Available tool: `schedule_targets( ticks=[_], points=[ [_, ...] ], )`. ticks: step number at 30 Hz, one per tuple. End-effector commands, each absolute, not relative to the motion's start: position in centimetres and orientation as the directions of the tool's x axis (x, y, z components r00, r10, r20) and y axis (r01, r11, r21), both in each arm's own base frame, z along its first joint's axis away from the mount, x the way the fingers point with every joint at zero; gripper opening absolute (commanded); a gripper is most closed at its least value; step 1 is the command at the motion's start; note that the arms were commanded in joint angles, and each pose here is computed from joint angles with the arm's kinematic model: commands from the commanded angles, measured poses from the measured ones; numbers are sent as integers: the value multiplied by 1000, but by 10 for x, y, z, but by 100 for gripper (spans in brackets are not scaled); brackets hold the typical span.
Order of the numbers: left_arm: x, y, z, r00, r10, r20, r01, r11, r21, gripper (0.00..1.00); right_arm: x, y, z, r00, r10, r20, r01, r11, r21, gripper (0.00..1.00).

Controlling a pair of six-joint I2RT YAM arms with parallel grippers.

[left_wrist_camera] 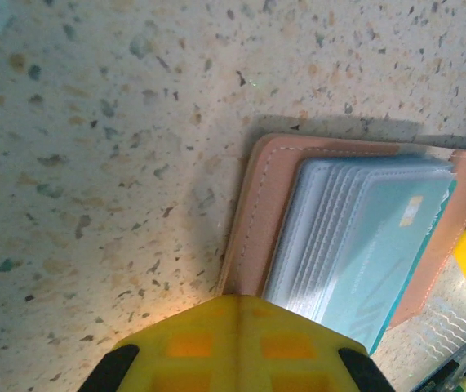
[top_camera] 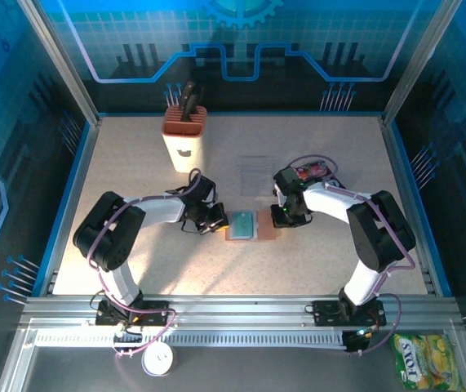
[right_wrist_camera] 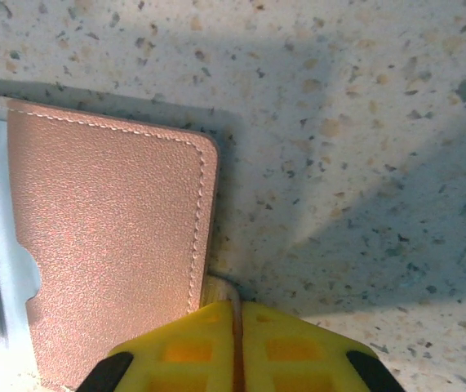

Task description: Take the credit cards out of the card holder

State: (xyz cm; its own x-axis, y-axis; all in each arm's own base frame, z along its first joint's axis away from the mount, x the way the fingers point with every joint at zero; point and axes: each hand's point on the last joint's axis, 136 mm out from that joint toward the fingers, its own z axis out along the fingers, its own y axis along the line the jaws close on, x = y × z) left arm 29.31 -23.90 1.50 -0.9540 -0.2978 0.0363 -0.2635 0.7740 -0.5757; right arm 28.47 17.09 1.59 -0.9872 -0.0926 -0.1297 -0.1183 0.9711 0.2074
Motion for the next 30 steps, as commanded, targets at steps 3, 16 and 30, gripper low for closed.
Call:
schedule_targets(
  ticks=[3,16,30],
  points=[
    [260,-209,-20,-926,-349,145,-377,836,-399,2,279,139,11,-990,-84,-109,-94,992,87,10],
    [266,-218,-5,-934,-328,141,-356,821,-447,3,278,140,20,-992,-61,-115,-73,991,110,31],
    [274,-221,8,-942,-316,112,-330,820,-467,4,273,112,16,-996,-30,-80,-31,999,10,46]
  ],
)
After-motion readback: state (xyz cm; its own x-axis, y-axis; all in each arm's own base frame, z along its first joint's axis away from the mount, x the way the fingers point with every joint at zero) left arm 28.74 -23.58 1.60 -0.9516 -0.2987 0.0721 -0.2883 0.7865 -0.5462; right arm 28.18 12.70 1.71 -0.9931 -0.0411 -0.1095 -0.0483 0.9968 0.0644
